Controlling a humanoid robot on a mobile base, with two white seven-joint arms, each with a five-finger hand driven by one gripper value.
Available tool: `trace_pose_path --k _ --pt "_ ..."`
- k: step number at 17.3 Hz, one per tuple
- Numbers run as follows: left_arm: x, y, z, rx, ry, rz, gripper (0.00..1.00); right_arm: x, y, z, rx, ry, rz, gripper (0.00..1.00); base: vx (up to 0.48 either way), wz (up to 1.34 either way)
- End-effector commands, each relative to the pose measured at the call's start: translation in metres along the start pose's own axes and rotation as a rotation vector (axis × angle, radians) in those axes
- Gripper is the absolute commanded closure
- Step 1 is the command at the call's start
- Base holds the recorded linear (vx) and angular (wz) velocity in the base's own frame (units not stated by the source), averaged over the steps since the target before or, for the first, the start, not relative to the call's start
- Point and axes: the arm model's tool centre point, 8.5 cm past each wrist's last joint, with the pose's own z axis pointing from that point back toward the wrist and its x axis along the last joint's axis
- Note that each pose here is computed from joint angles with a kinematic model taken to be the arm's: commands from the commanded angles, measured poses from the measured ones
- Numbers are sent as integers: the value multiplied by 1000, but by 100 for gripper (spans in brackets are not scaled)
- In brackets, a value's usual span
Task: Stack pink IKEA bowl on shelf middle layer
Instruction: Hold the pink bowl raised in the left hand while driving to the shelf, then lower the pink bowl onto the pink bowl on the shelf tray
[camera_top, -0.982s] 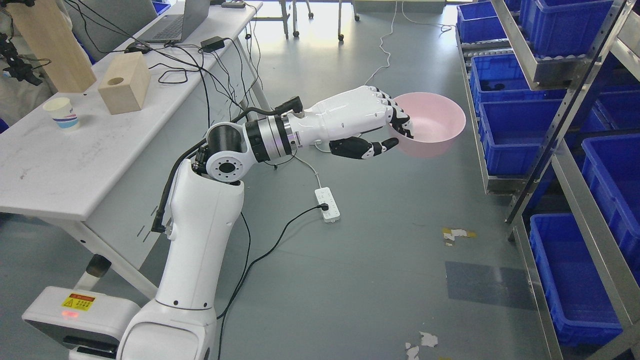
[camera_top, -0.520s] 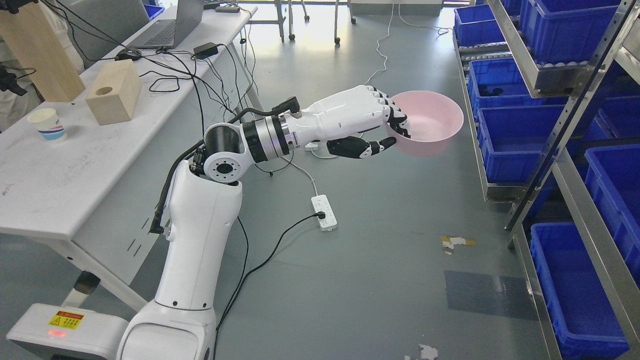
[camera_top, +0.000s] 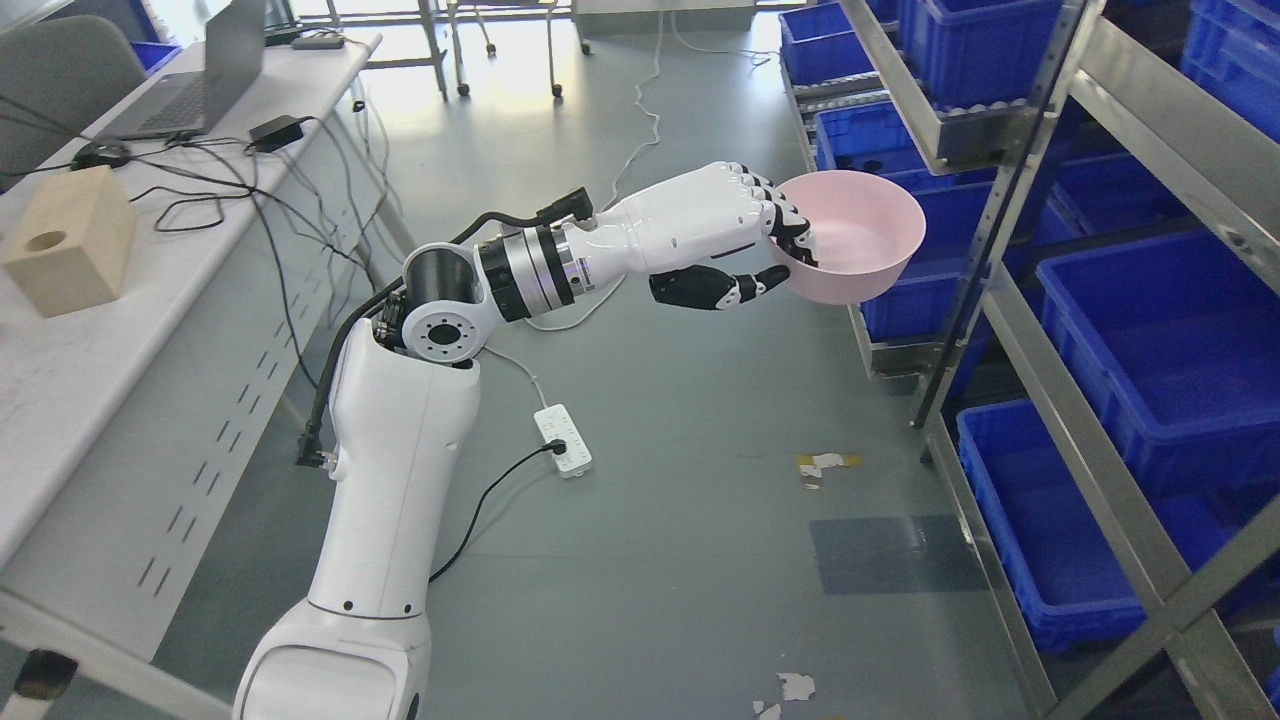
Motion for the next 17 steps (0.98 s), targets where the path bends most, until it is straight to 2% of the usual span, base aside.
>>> trace_pose_path --k 1,5,9,13,15,17 --pt "0 18 5 37 -18 -18 98 2 -11 0 -17 -11 1 0 40 -687" --pt "7 74 -6 104 -79 -106 98 3 -11 0 -17 -13 1 0 67 -1062" --pt "7 86 -8 101 -80 -132 98 2 -11 0 -17 -11 1 0 78 -1448" --pt "-22 139 12 136 50 -194 98 2 -11 0 -17 -11 1 0 67 -1353" --pt "-37 141 21 81 102 -195 98 2 -11 0 -17 -11 1 0 63 -1149" --pt "-51 118 19 -32 180 -206 97 2 -11 0 -17 -11 1 0 66 -842"
